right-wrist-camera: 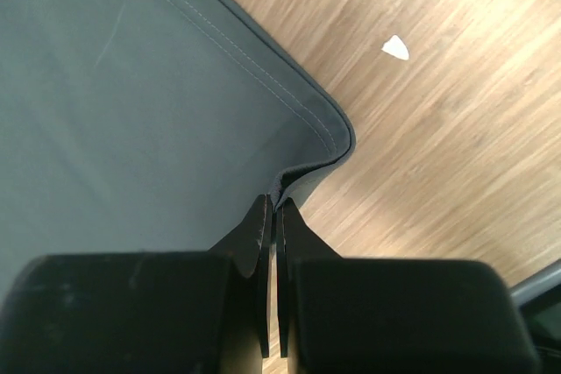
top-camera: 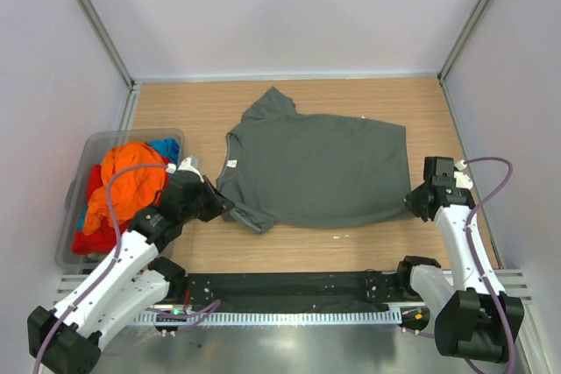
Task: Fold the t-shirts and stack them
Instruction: Fold the tshirt
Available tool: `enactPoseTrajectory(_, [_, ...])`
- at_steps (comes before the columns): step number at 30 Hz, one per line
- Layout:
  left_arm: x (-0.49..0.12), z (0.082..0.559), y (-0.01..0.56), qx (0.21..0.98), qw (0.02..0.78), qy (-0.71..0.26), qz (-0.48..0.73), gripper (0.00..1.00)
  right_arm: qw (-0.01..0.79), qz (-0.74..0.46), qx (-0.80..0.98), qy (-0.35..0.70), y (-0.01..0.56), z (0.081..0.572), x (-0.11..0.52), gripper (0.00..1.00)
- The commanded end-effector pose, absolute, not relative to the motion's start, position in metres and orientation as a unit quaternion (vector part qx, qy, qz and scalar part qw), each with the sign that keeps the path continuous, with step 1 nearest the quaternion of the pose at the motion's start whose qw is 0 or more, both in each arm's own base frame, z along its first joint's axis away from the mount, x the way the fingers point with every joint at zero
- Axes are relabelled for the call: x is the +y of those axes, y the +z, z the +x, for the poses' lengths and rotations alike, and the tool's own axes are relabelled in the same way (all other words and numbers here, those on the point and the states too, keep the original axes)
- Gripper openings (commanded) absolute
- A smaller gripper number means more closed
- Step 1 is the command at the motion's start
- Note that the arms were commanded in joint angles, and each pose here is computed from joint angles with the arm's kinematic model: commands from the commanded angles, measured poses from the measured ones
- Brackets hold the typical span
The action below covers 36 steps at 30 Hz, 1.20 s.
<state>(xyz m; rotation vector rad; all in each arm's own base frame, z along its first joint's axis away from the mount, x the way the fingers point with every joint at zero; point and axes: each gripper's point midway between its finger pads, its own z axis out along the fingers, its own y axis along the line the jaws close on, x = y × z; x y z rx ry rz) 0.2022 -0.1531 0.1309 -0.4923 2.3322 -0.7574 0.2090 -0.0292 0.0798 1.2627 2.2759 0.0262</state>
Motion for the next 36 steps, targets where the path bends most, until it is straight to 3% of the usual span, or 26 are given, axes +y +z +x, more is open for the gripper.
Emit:
enactPoseTrajectory(1, [-0.155,0.2,0.12,0.894,0.291,-0.28,-0.195,0.0,0.277,0.484,0.83,-0.008,0.087,0.207,-0.038,0.01])
enactPoseTrajectory(5, [-0.16,0.194,0.102,0.909,0.254,-0.27,-0.193,0.0,0.278,0.49,0.826,-0.01,0.092,0.207,-0.039,0.01])
enactPoseTrajectory(12, [-0.158,0.203,0.103,0.911,0.258,-0.251,-0.202,0.0,0.296,0.505,0.811,-0.023,0.095,0.207,-0.046,0.01])
enactPoseTrajectory(29, [-0.164,0.287,0.125,0.928,0.273,-0.166,-0.189,0.0,0.319,0.485,0.813,-0.037,0.095,0.244,-0.059,0.01])
enactPoseTrajectory(36, [-0.165,0.328,0.142,0.924,0.317,-0.143,-0.162,0.0,0.33,0.488,0.807,-0.046,0.098,0.259,-0.066,0.01])
